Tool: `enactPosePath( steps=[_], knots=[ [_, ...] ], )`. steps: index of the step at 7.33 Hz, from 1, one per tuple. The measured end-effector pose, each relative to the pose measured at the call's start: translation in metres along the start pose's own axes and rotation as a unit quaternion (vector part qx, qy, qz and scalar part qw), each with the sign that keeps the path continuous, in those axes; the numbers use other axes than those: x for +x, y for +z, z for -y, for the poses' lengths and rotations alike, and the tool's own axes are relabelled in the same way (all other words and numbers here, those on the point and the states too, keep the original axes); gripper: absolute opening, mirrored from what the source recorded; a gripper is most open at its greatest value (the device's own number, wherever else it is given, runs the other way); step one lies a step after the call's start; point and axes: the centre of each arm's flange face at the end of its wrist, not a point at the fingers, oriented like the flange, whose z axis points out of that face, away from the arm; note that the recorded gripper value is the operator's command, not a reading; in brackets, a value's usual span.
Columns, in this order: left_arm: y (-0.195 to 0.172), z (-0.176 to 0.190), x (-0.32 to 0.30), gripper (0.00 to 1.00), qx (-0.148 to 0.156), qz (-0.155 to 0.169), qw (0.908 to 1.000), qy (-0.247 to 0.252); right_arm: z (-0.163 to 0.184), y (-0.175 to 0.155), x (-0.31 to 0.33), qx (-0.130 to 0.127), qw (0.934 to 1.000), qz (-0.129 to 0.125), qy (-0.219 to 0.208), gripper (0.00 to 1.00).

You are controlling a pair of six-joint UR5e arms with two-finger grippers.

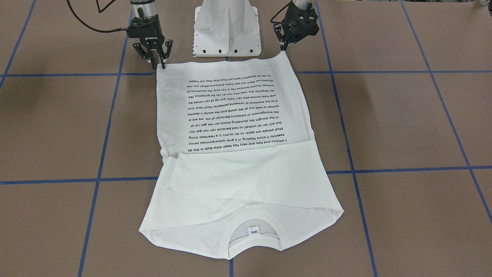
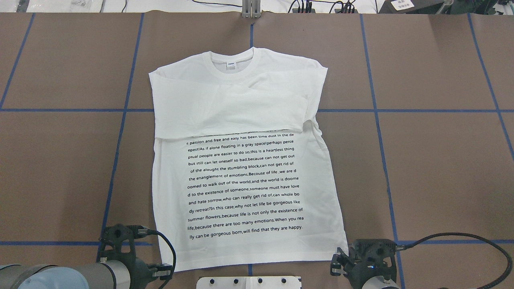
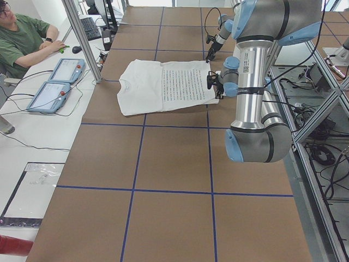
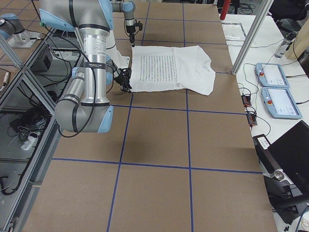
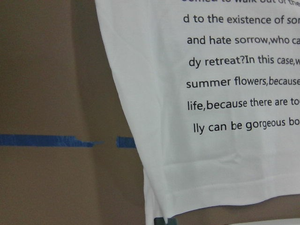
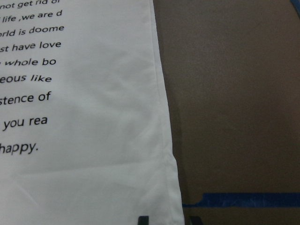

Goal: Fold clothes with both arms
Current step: 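Lift the hem with both grippers and fold it toward the collar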

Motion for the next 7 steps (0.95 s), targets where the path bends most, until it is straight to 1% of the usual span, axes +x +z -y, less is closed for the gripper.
enactPosePath(
  steps=[1, 4, 5, 6, 7],
  knots=[
    [-0.001, 0.0, 0.0, 0.0, 0.0, -0.001, 1.0, 0.0, -0.001, 0.0, -0.001, 0.0, 1.0, 0.001, -0.001, 0.0],
    [-0.003, 0.0, 0.002, 0.0, 0.001, -0.003, 1.0, 0.0, -0.002, -0.002, -0.003, 0.006, 0.9999, 0.004, 0.009, 0.0],
    [-0.006, 0.001, 0.003, 0.0, 0.001, -0.007, 1.0, 0.0, 0.004, -0.009, -0.004, 0.008, 0.9999, 0.003, 0.012, 0.0],
    [-0.018, 0.003, 0.006, 0.0, 0.0, -0.014, 0.9999, 0.0, 0.018, -0.03, -0.002, 0.002, 0.9999, -0.005, 0.01, 0.0],
    [-0.043, 0.006, 0.011, 0.0, -0.009, -0.021, 0.9997, 0.0, 0.039, -0.068, -0.001, -0.013, 0.9998, -0.018, 0.004, 0.0]
  ],
)
